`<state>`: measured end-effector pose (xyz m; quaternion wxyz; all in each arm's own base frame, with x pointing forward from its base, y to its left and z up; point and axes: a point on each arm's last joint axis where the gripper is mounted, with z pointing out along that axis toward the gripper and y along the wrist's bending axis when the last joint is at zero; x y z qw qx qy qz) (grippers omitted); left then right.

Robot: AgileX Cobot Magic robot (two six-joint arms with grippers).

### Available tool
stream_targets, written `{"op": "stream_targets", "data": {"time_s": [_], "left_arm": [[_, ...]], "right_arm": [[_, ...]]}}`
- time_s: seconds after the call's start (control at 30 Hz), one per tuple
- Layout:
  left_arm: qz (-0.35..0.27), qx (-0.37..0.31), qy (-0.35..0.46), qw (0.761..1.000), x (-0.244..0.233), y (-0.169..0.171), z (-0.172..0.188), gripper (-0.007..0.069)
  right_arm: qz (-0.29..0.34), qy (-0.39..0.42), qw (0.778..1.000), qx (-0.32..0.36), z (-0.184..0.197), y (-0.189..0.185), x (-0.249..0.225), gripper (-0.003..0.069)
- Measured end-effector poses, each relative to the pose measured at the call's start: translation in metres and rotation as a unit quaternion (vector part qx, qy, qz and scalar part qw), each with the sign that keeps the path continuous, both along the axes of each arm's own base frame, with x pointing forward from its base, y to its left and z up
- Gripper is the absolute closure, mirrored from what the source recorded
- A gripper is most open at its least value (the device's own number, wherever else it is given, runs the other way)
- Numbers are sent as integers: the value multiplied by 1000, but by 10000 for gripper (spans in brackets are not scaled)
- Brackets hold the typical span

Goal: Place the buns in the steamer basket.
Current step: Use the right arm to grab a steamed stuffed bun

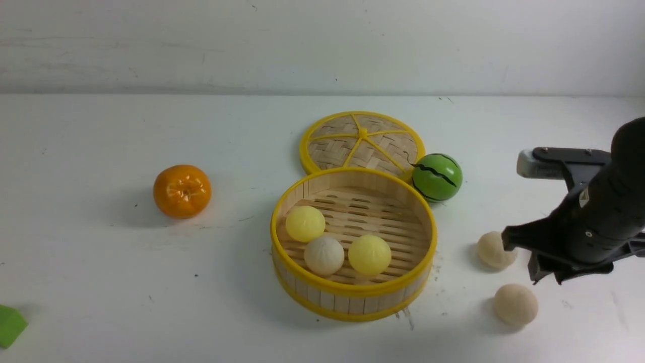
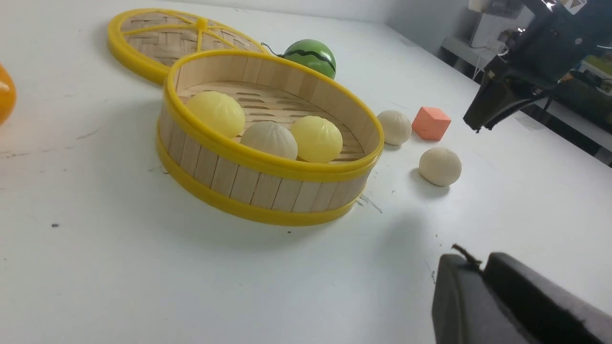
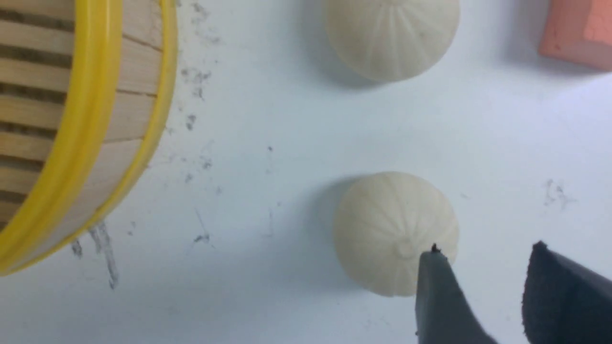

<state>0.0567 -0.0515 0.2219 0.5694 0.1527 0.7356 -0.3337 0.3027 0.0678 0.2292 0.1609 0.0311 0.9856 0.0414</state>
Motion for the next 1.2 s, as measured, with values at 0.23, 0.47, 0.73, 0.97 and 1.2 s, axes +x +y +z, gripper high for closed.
{"op": "stream_targets", "data": {"time_s": [0.23, 0.47, 0.73, 0.97, 1.2], "left_arm": [[0, 0, 0, 1000, 0, 0, 0, 565], [0, 0, 0, 1000, 0, 0, 0, 557], [0, 0, 0, 1000, 0, 0, 0, 550], [0, 0, 0, 1000, 0, 0, 0, 544], [0, 0, 0, 1000, 0, 0, 0, 540]], "right_arm": [[6, 22, 1000, 14, -23, 6, 10, 384], [4, 23, 1000, 21, -30, 8, 13, 384], [8, 31, 999, 13, -42, 8, 18, 392], [10, 32, 999, 12, -43, 8, 18, 469], [30, 50, 998, 4, -41, 7, 15, 648]]}}
